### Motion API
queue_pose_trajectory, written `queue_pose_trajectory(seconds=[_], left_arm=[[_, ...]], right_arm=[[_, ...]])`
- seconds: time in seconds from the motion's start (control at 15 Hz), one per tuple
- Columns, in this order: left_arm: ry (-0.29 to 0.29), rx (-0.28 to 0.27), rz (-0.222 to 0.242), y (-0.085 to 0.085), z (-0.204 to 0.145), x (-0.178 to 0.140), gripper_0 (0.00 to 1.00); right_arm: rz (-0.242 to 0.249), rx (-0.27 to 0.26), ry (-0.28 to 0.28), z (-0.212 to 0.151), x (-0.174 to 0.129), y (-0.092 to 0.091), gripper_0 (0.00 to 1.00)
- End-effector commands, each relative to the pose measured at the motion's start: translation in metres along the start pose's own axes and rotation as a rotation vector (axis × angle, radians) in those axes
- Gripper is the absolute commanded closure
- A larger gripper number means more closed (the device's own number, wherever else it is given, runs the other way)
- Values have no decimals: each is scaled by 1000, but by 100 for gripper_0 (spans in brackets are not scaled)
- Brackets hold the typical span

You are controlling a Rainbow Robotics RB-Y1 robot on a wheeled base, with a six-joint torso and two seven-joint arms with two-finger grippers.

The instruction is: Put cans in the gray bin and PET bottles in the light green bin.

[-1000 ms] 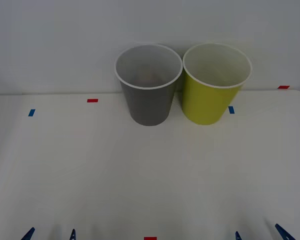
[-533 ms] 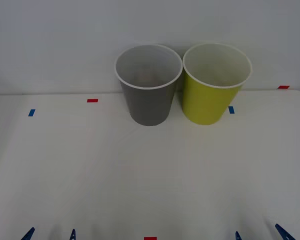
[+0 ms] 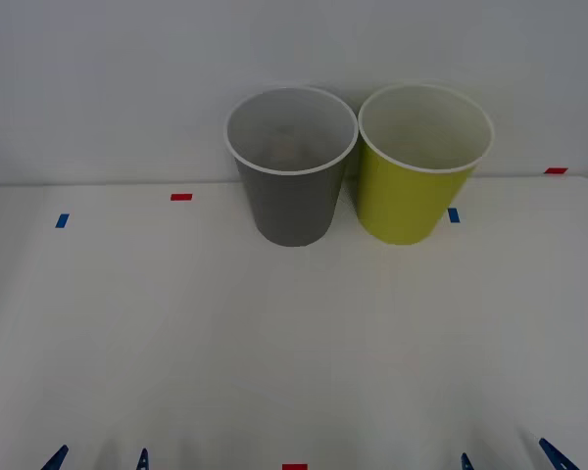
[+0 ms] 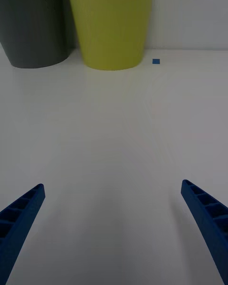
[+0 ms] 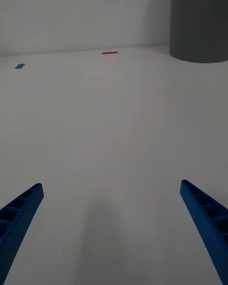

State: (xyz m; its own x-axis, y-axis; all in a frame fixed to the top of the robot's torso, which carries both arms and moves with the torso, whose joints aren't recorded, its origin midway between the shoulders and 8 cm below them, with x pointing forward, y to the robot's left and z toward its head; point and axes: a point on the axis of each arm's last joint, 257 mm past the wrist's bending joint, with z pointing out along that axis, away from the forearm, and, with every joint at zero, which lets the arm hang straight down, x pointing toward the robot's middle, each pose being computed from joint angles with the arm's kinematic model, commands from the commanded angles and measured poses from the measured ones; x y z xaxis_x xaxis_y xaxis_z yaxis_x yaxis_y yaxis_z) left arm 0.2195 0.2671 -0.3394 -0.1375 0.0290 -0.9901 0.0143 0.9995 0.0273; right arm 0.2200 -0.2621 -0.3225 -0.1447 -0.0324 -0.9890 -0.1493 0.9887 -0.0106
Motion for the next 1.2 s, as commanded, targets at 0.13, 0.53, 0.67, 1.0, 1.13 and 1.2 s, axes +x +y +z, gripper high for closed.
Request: queue_pose_trajectory(seconds=[0.13,0.53,0.67,1.0,1.13,1.2], left_arm=[[0,0,0,0,0,0,0],[0,0,0,0,0,0,0],[0,0,0,0,0,0,0],[0,0,0,0,0,0,0],[0,0,0,0,0,0,0],[0,0,0,0,0,0,0]], right_arm=[[0,0,0,0,0,0,0],[0,0,0,0,0,0,0],[0,0,0,0,0,0,0],[0,0,0,0,0,0,0],[0,0,0,0,0,0,0],[0,0,0,0,0,0,0]])
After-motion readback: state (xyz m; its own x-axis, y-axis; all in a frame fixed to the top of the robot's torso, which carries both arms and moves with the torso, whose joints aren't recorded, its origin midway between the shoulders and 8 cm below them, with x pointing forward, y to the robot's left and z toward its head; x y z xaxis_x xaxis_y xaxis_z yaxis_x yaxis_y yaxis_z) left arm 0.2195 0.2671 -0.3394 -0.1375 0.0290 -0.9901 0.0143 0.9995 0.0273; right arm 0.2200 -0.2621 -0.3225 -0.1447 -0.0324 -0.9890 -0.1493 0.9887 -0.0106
